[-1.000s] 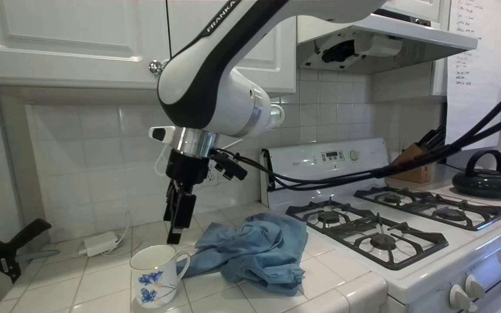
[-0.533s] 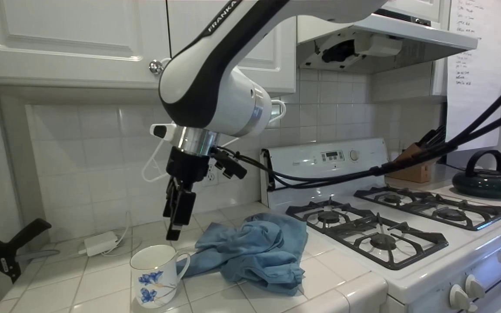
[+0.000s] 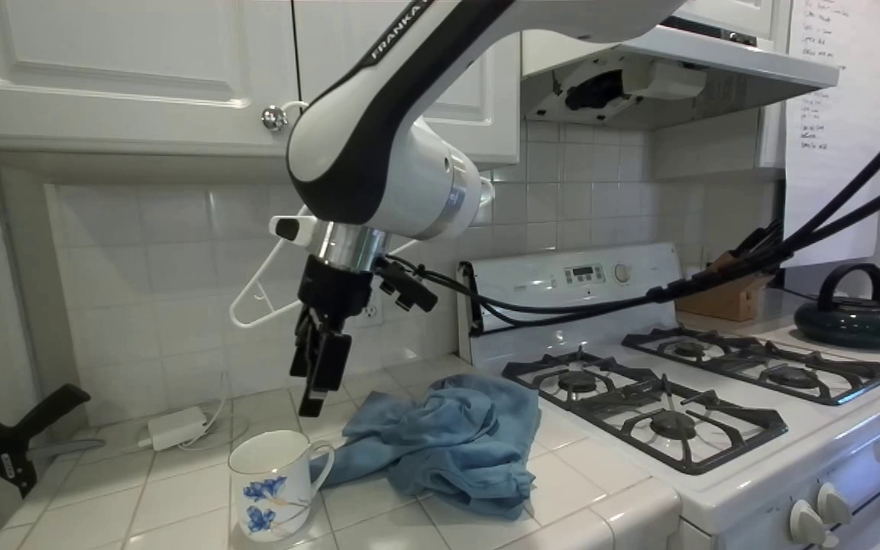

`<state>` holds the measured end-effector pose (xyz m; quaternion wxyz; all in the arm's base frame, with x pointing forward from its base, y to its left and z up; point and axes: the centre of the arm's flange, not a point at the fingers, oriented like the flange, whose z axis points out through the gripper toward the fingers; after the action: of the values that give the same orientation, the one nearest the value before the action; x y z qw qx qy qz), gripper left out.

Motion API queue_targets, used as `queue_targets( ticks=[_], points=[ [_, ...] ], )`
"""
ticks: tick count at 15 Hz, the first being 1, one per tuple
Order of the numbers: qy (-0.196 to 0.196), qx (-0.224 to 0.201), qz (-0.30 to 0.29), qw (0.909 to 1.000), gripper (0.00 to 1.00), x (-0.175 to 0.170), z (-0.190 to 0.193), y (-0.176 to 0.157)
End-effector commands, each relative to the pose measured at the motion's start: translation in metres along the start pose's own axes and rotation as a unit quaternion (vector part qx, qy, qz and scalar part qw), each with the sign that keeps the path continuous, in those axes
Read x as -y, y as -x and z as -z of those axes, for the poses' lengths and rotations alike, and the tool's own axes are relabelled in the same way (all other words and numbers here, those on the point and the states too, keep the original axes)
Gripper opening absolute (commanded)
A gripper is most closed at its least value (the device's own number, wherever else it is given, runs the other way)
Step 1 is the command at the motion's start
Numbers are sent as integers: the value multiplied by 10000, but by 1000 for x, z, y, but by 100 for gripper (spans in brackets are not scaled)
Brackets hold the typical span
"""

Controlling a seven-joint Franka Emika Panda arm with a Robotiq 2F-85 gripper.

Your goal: Move the mug to the left then remove the coat hanger from the knob

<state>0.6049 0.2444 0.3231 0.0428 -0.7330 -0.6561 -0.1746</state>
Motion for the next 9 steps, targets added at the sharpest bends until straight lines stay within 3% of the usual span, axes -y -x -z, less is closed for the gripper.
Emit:
queue_targets(
  ticks=[1,9],
  points=[
    [-54,-3,187,9998,100,1,7,8],
    [-35,36,594,9982,100,-12,14,5]
  ],
)
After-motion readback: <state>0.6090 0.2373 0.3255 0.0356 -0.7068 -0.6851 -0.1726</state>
